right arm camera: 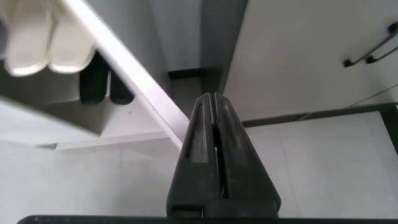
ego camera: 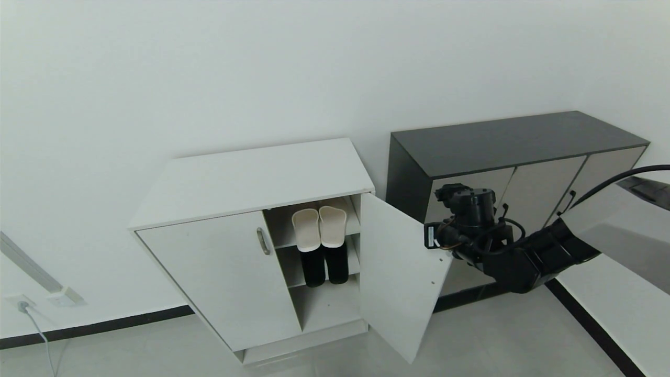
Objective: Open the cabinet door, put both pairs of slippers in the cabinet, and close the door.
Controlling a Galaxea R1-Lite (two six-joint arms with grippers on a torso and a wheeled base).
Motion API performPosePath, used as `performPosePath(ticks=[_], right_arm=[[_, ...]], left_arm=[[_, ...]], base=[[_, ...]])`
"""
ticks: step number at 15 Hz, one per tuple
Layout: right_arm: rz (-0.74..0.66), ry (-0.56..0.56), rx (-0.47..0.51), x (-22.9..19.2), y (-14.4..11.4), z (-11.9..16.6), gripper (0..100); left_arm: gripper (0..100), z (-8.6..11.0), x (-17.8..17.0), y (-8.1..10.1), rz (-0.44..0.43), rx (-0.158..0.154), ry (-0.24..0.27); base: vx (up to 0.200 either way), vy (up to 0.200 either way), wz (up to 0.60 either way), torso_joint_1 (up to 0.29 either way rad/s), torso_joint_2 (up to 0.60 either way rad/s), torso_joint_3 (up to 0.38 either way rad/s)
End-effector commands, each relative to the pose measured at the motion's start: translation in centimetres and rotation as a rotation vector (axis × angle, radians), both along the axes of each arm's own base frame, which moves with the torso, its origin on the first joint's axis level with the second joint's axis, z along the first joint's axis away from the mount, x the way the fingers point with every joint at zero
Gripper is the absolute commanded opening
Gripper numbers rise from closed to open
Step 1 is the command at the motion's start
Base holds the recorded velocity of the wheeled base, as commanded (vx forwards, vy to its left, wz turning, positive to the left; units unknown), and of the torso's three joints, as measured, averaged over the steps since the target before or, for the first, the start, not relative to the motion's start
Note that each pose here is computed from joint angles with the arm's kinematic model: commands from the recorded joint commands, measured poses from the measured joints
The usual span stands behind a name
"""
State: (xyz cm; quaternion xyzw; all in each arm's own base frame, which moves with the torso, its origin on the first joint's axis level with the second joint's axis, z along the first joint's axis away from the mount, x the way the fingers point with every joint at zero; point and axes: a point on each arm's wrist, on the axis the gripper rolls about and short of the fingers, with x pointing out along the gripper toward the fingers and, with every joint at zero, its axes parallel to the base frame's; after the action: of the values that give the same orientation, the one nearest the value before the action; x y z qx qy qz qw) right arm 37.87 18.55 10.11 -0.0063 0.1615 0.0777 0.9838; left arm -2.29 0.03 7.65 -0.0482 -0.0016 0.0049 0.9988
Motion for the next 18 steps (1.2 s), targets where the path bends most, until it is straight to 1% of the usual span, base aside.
performPosePath(ticks=[1, 6, 7, 8, 9, 12, 13, 14, 18], right_arm=[[0.032, -0.018, 0.005, -1.3, 0.8, 0.7, 0], [0.162, -0.002, -0.011, -6.0, 4.5, -0.4, 0], [0.165, -0.001, -0.012, -6.1, 4.6, -0.5, 0], [0.199, -0.009, -0.005, -7.1, 5.5, -0.2, 0], [0.213, -0.023, 0.002, -7.5, 5.9, 0.2, 0], [0.227, -0.040, 0.012, -8.0, 5.8, 1.2, 0], [0.255, -0.049, -0.028, -8.4, 5.4, 1.3, 0], [0.270, -0.054, -0.047, -8.7, 5.1, 1.6, 0], [0.273, -0.050, -0.052, -8.9, 5.0, 1.4, 0]], left_arm=[[0, 0.0, 0.0, 0.0, -0.001, -0.002, 0.001], [0, 0.0, 0.0, 0.0, -0.001, -0.002, 0.001], [0, 0.0, 0.0, 0.0, 0.001, 0.000, 0.001], [0, 0.0, 0.0, 0.0, 0.001, -0.002, 0.001], [0, 0.0, 0.0, 0.0, 0.001, 0.000, 0.001], [0, 0.0, 0.0, 0.0, 0.001, -0.002, 0.001], [0, 0.0, 0.0, 0.0, 0.001, -0.002, 0.001], [0, 0.0, 0.0, 0.0, 0.001, -0.002, 0.001], [0, 0.0, 0.0, 0.0, 0.001, 0.000, 0.001]], base=[[0.000, 0.000, 0.00, 0.000, 0.00, 0.000], [0.000, 0.000, 0.00, 0.000, 0.00, 0.000], [0.000, 0.000, 0.00, 0.000, 0.00, 0.000], [0.000, 0.000, 0.00, 0.000, 0.00, 0.000], [0.000, 0.000, 0.00, 0.000, 0.00, 0.000], [0.000, 0.000, 0.00, 0.000, 0.00, 0.000], [0.000, 0.000, 0.00, 0.000, 0.00, 0.000], [0.000, 0.000, 0.00, 0.000, 0.00, 0.000], [0.000, 0.000, 0.00, 0.000, 0.00, 0.000]])
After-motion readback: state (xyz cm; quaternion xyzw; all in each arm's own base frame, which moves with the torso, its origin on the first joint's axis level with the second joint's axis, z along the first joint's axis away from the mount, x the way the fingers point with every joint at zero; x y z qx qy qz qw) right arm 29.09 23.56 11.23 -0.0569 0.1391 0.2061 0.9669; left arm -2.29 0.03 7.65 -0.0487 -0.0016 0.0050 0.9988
